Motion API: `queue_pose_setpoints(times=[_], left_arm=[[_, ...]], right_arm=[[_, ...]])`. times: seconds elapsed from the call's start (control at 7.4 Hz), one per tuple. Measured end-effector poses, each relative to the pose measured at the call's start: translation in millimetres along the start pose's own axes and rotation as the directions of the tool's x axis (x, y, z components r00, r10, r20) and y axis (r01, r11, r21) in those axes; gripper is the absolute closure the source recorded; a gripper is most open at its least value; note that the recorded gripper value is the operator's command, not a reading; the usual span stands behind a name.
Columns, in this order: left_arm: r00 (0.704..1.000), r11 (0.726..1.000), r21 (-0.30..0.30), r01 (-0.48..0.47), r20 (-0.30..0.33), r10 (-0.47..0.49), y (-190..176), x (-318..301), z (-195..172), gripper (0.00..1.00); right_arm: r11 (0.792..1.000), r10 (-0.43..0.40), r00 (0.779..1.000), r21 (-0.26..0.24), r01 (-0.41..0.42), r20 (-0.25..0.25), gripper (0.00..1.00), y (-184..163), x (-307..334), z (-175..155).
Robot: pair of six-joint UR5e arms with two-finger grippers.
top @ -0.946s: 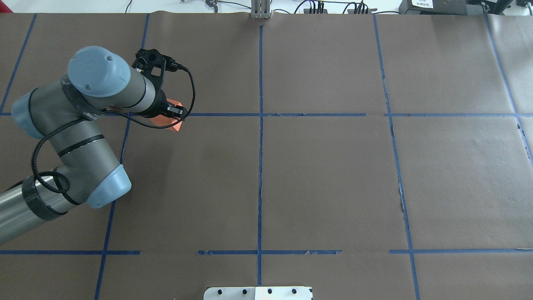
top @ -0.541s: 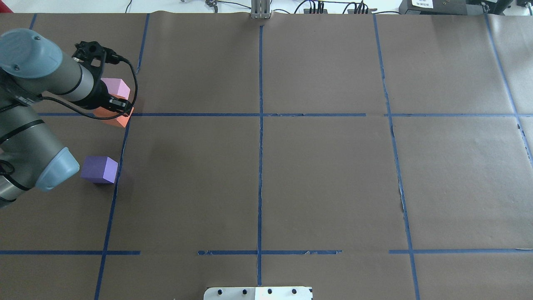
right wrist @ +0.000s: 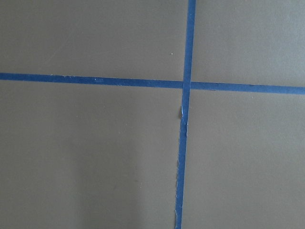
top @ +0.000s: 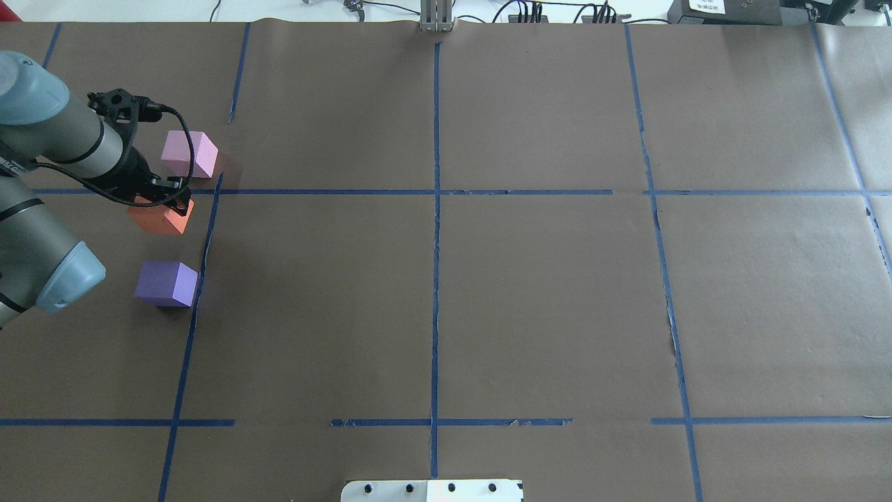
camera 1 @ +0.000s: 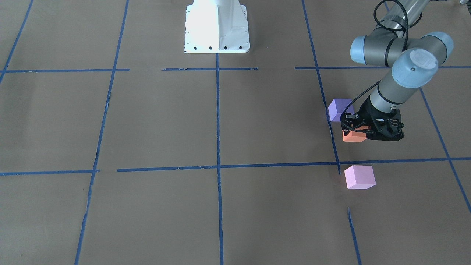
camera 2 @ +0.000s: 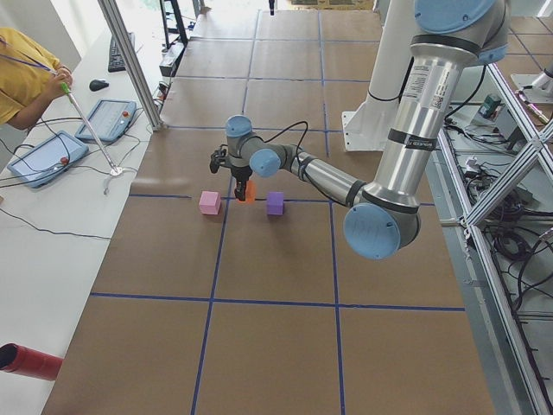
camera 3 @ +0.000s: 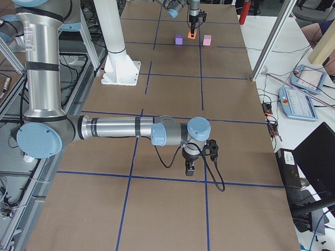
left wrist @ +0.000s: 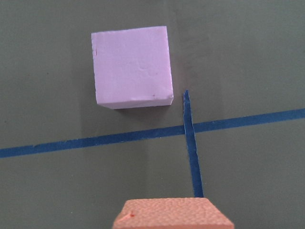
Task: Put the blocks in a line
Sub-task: 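Lower the orange cube between the pink and purple cubes, open left gripper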
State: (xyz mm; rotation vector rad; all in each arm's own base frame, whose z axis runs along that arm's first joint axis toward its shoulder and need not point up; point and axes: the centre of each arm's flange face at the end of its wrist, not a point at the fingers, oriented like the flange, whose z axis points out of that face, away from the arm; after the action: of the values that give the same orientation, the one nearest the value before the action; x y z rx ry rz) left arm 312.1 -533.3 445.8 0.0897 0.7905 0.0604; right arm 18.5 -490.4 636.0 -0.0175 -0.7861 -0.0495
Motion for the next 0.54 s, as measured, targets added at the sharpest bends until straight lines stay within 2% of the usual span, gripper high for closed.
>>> queue_pose_setpoints(times=[0.54], left_arm=[[1.000,1.000,0.007,0.004,-0.021,-0.004,-6.9,-17.3,32.5,0.87]], right_arm=[[1.000,0.000,1.000,0.000,0.000,0.000,0.00,0.0,0.0,0.0]])
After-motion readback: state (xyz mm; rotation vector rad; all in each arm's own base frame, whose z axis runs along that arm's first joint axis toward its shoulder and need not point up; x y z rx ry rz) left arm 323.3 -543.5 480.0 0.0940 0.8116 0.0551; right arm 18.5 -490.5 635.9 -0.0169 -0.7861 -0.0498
